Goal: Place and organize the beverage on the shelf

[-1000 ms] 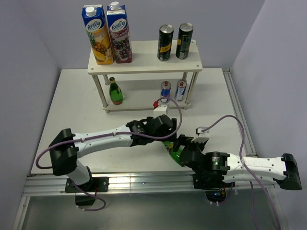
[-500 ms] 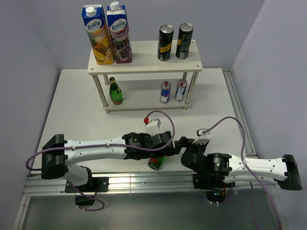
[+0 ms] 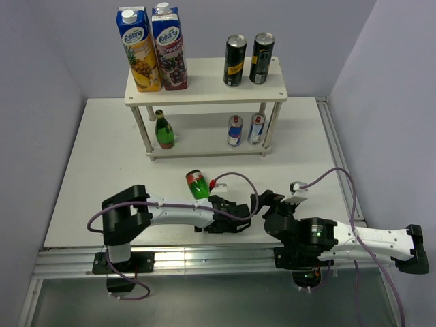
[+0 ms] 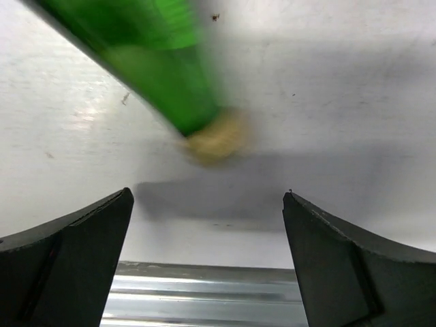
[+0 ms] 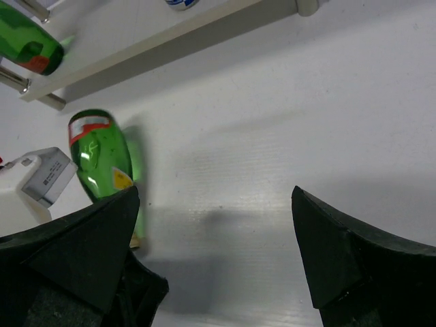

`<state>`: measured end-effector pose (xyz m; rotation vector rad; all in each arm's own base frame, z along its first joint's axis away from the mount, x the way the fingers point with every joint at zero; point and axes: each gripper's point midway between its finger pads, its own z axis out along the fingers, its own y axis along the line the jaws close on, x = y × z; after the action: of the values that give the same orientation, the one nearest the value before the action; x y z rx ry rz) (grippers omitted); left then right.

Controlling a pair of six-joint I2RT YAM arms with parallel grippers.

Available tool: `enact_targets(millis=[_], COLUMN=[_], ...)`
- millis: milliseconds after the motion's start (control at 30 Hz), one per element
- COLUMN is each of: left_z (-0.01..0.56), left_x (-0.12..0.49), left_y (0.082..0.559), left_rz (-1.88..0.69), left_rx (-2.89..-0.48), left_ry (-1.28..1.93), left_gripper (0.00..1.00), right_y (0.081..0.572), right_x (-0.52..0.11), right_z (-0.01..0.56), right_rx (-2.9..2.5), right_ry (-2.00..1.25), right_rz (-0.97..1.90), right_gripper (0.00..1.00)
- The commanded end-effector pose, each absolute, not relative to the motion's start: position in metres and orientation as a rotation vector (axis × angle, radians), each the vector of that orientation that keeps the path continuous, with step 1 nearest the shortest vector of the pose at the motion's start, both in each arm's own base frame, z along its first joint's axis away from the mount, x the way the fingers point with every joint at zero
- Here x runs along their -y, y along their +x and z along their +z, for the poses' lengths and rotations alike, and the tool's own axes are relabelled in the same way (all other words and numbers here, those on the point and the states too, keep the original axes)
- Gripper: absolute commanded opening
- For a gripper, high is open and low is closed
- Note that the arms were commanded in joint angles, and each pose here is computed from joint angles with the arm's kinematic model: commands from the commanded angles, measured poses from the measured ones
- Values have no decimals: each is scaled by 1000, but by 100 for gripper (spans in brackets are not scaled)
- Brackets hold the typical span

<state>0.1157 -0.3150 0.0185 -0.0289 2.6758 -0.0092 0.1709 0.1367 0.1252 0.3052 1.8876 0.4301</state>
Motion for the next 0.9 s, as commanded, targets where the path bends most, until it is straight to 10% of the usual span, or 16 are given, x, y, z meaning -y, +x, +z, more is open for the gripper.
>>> enact_targets(millis=[0,267,867], left_z=[73,156,86], left_x=[336,342,276], left_y=[128,125,300], left_rz=[-9,-120,-220], left_rx=[-2565,-2452,-2402], left_ry=[18,26,-491], left_gripper=[99,99,99], right_y=[176,177,177], right_x=[-131,-131,-133], right_z=[147,146,145], right_rx=[-1819,-1824,-1830], right_ry=[389,376,367], right_rz=[460,446,439], right_gripper=[100,100,100])
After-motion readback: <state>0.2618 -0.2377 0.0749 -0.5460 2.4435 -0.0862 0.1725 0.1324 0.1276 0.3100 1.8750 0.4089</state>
